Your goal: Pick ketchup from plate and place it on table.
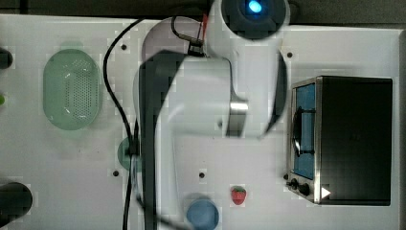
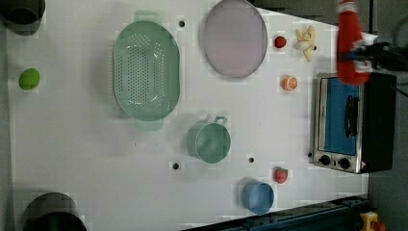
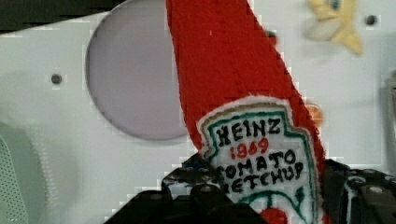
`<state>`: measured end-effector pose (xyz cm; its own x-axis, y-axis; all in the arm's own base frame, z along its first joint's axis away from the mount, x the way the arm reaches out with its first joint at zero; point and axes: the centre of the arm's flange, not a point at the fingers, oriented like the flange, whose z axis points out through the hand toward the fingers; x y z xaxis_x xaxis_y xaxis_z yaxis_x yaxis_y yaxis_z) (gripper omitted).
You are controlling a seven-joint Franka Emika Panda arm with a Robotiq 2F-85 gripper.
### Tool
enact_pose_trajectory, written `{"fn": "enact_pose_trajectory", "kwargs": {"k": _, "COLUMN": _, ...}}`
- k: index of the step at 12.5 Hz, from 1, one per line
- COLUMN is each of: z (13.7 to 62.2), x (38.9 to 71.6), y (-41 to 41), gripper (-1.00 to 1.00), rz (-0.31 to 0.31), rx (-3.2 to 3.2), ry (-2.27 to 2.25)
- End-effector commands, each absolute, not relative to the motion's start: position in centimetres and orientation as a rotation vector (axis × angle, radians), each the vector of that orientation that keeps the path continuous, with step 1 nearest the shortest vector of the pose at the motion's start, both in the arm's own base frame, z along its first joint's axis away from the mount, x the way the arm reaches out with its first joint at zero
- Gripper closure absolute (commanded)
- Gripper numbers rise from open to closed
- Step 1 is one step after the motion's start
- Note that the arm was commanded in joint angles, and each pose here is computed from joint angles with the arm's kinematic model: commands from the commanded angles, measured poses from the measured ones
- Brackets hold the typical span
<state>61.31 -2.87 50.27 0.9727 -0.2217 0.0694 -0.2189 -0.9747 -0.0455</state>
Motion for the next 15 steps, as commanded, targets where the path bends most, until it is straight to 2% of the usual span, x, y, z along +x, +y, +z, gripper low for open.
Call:
{"fn": "enact_pose_trajectory", "kwargs": {"k": 1, "z": 41.3, "x": 57.6, "y": -3.9, "gripper": -0.17, "rz": 0.189, "rx": -3.072, "ry": 0.532}}
{"fn": "enact_pose_trajectory", "kwargs": {"k": 7, "z": 30.9, "x": 51.8, "y": -3.8, "gripper": -0.17, "rz": 0.042, "rx": -3.072, "ry": 0.559}}
{"fn": "enact_pose_trajectory", "kwargs": {"k": 8, "z": 29.2, "x": 51.2, "y": -3.7, "gripper": -0.17, "rz": 0.04, "rx": -3.072, "ry": 0.559}}
{"fn": "enact_pose_trajectory", "kwargs": {"k": 11, "z": 23.8, "x": 49.9, "y": -3.5, "gripper": -0.17, "rz": 0.135, "rx": -3.074, "ry": 0.561}}
{"fn": "enact_pose_trajectory", "kwargs": {"k": 13, "z": 21.4, "x": 50.1, "y": -3.4, "gripper": -0.17, "rz": 0.125, "rx": -3.074, "ry": 0.558}}
{"fn": "enact_pose_trajectory", "kwargs": {"k": 15, "z": 20.8, "x": 50.5, "y": -3.4, "gripper": -0.17, "rz": 0.063, "rx": -3.072, "ry": 0.557}}
